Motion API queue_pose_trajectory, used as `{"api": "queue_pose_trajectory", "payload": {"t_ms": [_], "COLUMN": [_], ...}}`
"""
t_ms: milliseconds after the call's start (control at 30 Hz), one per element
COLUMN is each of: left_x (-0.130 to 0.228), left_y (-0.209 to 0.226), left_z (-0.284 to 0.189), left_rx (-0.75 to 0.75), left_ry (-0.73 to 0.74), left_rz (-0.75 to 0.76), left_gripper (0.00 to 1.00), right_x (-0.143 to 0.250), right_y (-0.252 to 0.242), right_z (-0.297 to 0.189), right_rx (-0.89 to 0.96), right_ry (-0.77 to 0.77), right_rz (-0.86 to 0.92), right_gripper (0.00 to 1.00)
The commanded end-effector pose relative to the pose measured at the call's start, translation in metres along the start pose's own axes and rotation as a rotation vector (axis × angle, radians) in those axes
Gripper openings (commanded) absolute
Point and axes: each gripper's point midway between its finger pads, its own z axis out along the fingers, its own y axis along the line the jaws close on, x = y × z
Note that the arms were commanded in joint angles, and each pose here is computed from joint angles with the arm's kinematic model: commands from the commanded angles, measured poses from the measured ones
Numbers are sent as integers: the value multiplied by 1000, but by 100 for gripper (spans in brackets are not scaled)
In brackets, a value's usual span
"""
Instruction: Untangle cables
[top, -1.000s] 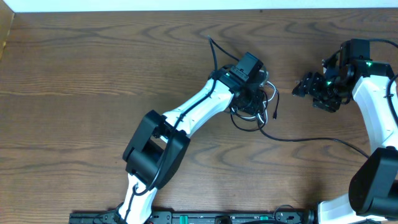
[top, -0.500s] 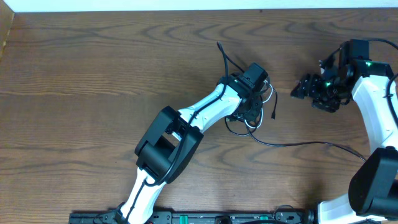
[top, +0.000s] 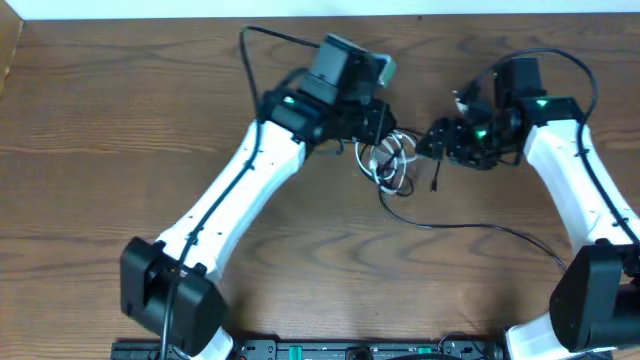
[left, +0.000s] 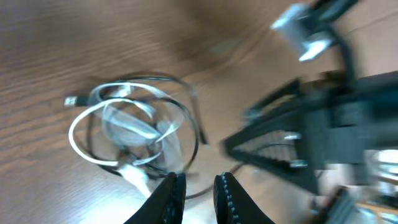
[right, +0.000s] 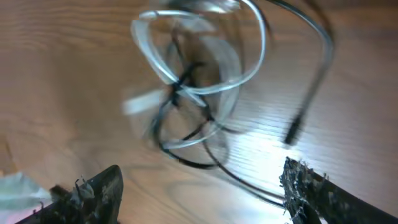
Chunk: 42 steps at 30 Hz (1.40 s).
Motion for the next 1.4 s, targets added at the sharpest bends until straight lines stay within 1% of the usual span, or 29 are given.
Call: {"api": "queue_pose_trajectory", "payload": {"t_ms": [0, 100, 167, 267, 333, 433, 567, 767, 833, 967, 1000, 1033, 1100, 1200, 1233, 1367], "left_x": [5, 1, 1, 9, 18, 33, 51, 71, 77, 89, 91, 93, 94, 88, 86, 66], "left_y": [-12, -5, 2, 20, 35, 46, 51, 50, 47, 46, 48, 51, 58, 66, 67, 63], "left_z": [-3, -8, -9, -5, 1, 13, 35, 83, 96, 117, 119, 120, 120, 115, 113, 87], "left_rx": [173, 188, 172, 70, -22, -78, -94, -72, -61, -56, -63, -75, -114, -143, -144, -146], "left_ry": [62, 54, 54, 72, 89, 118, 160, 223, 239, 272, 278, 284, 283, 268, 263, 225], "left_rz": [-57, -79, -85, -73, -74, -57, -42, -16, -4, 10, 10, 7, 7, 3, -2, -12], "left_gripper": [21, 21, 21, 22, 26, 32, 42, 53, 55, 55, 54, 51, 38, 9, 7, 7], "right_x": [-1, -1, -1, -4, -8, -12, -15, -14, -13, -11, -11, -11, -11, -11, -11, -10], "right_y": [27, 34, 20, -5, -14, -27, -39, -43, -43, -44, -44, -44, -44, -44, -44, -41], "right_z": [2, 7, 8, 4, 1, -6, -13, -15, -15, -15, -15, -15, -15, -15, -15, -14], "right_rx": [-83, -76, 9, 122, 144, 155, 163, 168, 170, 174, 175, 175, 175, 175, 174, 166], "right_ry": [0, -4, -12, -42, -58, -74, -84, -78, -75, -69, -68, -67, -66, -66, -65, -61], "right_rz": [15, 21, 84, 163, 181, 211, 217, 215, 212, 202, 201, 197, 194, 194, 193, 183], "right_gripper": [78, 77, 76, 77, 78, 78, 78, 79, 79, 79, 79, 79, 79, 79, 79, 79]}}
